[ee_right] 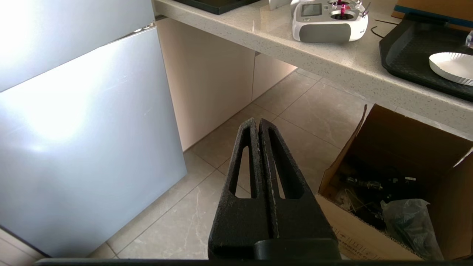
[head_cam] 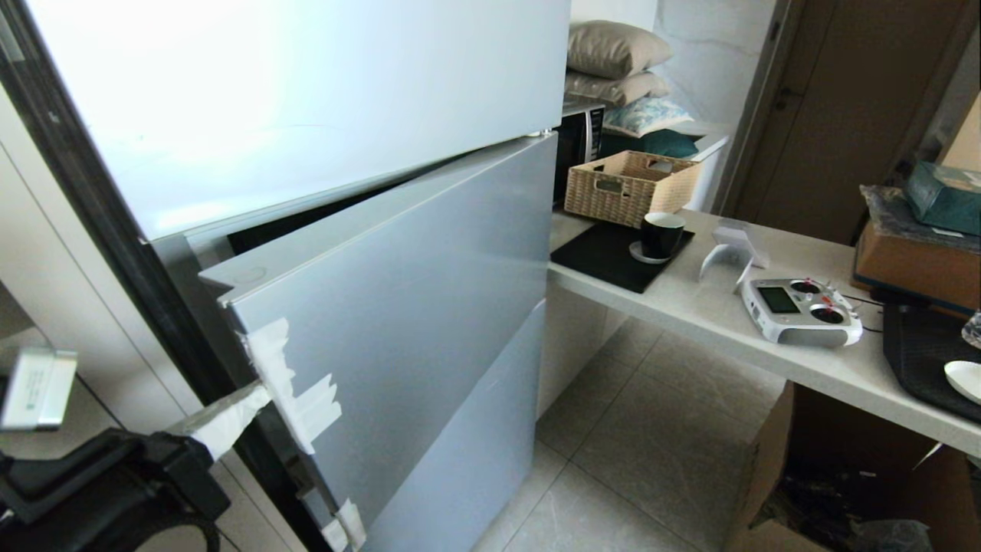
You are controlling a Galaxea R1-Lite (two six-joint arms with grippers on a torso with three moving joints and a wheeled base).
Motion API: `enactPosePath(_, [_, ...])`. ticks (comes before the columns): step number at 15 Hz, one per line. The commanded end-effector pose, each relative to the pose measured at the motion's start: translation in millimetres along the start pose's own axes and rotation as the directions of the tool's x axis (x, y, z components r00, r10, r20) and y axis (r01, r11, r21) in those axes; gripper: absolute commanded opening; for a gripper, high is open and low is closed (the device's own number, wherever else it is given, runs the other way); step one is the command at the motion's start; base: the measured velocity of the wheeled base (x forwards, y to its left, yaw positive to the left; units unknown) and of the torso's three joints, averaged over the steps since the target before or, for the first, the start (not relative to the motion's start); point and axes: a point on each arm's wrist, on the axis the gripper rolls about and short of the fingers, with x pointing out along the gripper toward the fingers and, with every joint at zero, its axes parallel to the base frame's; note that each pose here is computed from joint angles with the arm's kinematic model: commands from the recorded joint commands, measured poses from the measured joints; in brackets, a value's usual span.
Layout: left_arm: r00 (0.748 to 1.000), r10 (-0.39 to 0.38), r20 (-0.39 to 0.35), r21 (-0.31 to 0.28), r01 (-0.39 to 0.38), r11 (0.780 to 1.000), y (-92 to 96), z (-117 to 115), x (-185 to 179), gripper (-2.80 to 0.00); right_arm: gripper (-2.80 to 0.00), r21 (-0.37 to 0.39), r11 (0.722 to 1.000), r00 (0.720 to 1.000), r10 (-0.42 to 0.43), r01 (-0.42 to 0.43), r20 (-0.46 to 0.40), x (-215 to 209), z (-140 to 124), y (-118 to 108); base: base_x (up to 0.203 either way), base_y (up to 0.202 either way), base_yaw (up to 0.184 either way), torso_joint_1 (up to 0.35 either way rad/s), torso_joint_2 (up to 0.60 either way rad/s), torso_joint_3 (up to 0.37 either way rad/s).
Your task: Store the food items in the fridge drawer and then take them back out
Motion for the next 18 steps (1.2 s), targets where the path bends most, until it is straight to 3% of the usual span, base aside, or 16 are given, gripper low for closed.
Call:
enactPosePath(1, [1.0, -0.018, 0.011, -0.002, 0.018, 1.0, -2.6, 1.1, -1.3, -2.8, -2.8, 0.0, 1.0, 1.0, 0.001, -0.001, -0.001, 0.1, 0.0, 0.0, 0.0, 0.0, 0.0, 0.0, 0.0, 0.0])
enactPosePath(6, [0.988, -0.154, 0.012, -0.012, 0.155, 0.988, -21.9, 3.4, -3.4, -2.8, -2.8, 0.0, 1.0, 1.0, 0.001, -0.001, -0.001, 0.1, 0.0, 0.0, 0.0, 0.0, 0.0, 0.0, 0.0, 0.0])
enactPosePath(9, [0.96, -0.28, -0.014, -0.042, 0.279, 0.959, -39.3, 0.8, -6.5, -2.8, -2.8, 0.0, 1.0, 1.0, 0.001, -0.001, -0.001, 0.1, 0.0, 0.0, 0.0, 0.0, 0.0, 0.0, 0.0, 0.0])
enactPosePath(12, [0.923, -0.383, -0.025, -0.048, 0.382, 0.923, -43.7, 1.0, -10.6, -2.8, -2.8, 0.0, 1.0, 1.0, 0.0, 0.0, -0.002, 0.2, -0.3, 0.0, 0.0, 0.0, 0.0, 0.0, 0.0, 0.0])
enactPosePath(15, [0.922, -0.386, -0.021, -0.043, 0.384, 0.922, -43.8, 1.8, -11.0, -2.8, -2.8, 0.0, 1.0, 1.0, 0.001, -0.001, -0.001, 0.1, 0.0, 0.0, 0.0, 0.0, 0.0, 0.0, 0.0, 0.0])
enactPosePath(18, [0.959, -0.278, 0.056, -0.029, 0.28, 0.96, -39.7, 12.5, -14.8, -2.8, -2.8, 0.0, 1.0, 1.0, -0.001, 0.001, -0.001, 0.1, 0.0, 0.0, 0.0, 0.0, 0.0, 0.0, 0.0, 0.0])
